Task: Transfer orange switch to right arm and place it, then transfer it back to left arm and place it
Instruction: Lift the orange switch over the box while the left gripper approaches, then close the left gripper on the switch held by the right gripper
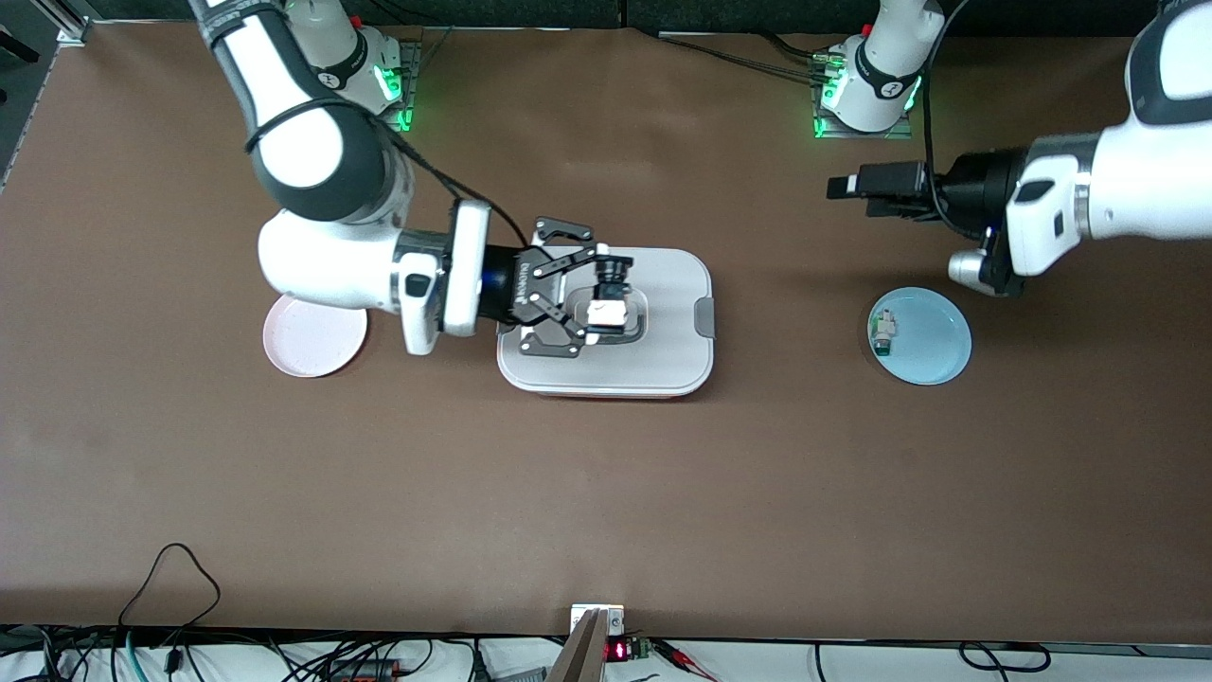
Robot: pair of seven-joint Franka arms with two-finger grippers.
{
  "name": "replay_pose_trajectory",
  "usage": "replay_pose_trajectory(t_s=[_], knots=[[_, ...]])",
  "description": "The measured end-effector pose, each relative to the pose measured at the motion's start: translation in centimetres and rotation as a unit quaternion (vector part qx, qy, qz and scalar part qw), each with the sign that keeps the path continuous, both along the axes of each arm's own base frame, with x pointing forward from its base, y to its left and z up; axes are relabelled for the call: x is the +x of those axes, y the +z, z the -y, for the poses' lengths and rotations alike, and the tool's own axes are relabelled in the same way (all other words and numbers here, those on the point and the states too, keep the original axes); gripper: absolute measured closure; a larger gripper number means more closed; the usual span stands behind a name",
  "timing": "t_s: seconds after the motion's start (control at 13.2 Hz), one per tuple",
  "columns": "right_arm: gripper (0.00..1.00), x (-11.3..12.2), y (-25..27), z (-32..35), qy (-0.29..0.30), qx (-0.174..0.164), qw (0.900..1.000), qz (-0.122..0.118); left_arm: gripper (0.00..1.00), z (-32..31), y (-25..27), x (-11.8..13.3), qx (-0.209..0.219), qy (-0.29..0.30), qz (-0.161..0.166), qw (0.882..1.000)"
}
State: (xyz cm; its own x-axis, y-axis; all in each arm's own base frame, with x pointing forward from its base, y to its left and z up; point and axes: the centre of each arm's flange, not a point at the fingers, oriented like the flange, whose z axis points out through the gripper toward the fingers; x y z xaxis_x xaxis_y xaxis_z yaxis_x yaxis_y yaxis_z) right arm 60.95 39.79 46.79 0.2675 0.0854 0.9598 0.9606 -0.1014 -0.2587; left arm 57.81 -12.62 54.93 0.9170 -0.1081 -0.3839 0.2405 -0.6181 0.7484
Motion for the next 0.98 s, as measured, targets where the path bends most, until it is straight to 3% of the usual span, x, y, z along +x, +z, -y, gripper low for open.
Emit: replay_pose_trajectory(t_s=[0.23, 0.61, 0.98], knots=[[0.28, -0.4, 0.9, -1.1, -0.009, 0.002, 1.000, -0.003, 0.00, -1.4, -2.4, 2.4, -0.085, 0.046, -0.035, 0.995], [0.28, -1.5, 1.3, -3.3, -0.010, 0.001, 1.000, -0.016, 0.00, 1.5, -5.0, 5.6, -0.181, 0.114, -0.038, 0.976], [0.28, -1.5, 0.9, -4.2, -0.013, 0.001, 1.000, -0.029, 0.00, 8.9, -4.8, 5.7, -0.224, 0.146, -0.032, 0.963]])
